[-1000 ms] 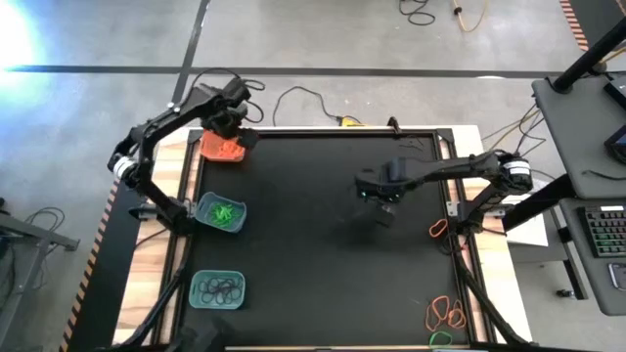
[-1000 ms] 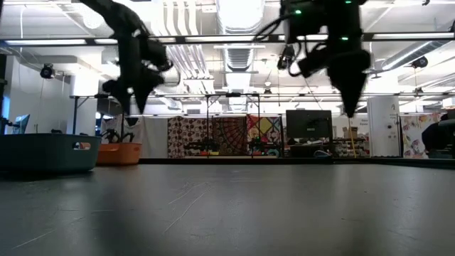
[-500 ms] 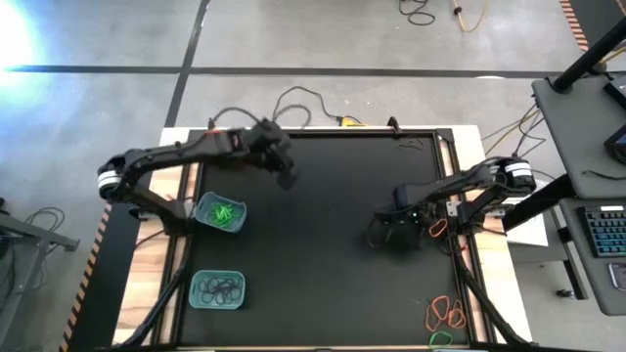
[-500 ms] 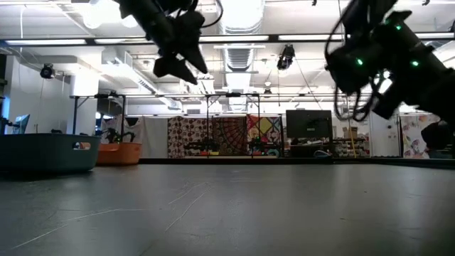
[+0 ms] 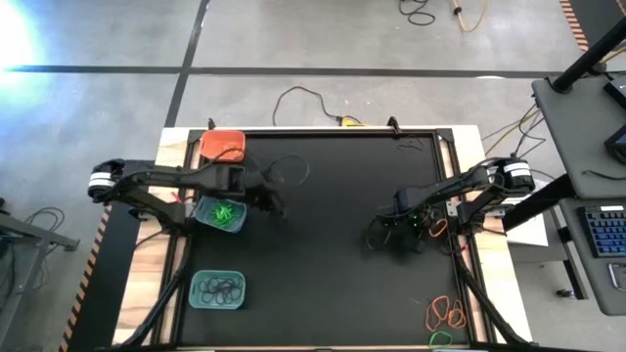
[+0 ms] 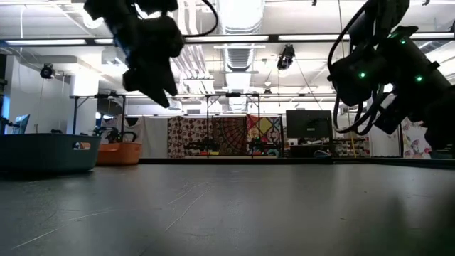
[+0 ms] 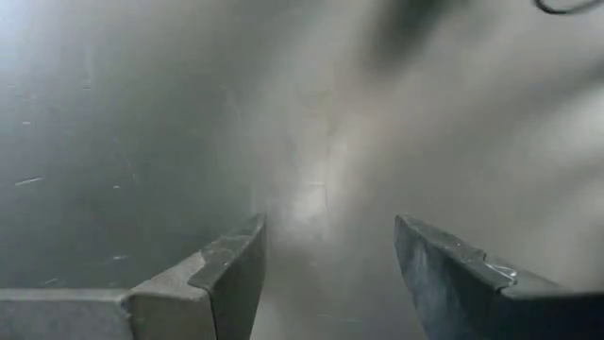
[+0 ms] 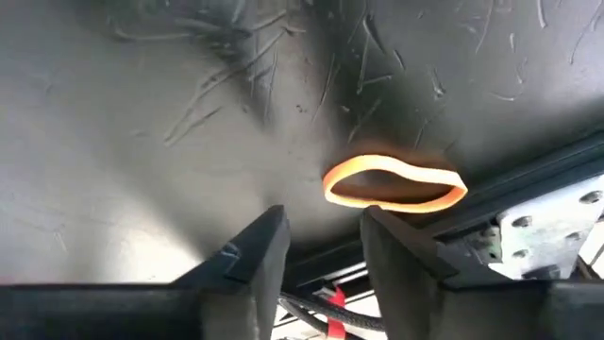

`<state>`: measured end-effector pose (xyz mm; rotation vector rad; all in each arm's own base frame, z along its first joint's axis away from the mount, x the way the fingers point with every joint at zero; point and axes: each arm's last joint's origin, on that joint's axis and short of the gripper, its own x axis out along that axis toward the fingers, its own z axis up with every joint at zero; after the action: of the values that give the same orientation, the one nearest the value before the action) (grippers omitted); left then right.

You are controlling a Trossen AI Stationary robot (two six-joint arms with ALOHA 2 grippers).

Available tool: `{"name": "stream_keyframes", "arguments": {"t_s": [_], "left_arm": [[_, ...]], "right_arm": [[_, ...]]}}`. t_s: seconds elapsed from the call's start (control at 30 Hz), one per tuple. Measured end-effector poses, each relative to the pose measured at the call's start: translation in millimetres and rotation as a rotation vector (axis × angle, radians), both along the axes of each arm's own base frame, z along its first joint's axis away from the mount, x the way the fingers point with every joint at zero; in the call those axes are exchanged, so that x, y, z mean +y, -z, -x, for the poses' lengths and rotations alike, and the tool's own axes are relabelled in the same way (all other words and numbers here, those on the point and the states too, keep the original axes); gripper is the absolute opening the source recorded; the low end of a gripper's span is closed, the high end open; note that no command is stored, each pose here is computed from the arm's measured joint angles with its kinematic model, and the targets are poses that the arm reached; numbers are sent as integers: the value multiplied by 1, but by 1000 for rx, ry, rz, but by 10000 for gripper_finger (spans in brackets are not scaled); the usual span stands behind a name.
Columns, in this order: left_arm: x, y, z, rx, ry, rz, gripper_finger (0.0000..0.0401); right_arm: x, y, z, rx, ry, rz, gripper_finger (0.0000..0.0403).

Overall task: Sort rubber bands into baskets
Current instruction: Put the orange rubber band into the orange bin

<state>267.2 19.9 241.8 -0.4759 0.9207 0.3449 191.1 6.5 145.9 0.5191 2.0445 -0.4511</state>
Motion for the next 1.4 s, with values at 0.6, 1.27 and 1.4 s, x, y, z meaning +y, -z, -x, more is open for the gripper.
{"name": "stream_keyframes", "arguments": {"t_s": [0.6,1.27,1.4], "left_arm": [[-31,3,-1,-376,103,3,215],[-40,-23,-11,-451,143,-31,215],[-52,-23,-10,-452,172,-11,215]], "right_arm": [[-6,36,31,13,71,-41,41],[-7,-7,-37,-304,-38,74,9],[-7,-16,-59,-485,-44,83,9]]}}
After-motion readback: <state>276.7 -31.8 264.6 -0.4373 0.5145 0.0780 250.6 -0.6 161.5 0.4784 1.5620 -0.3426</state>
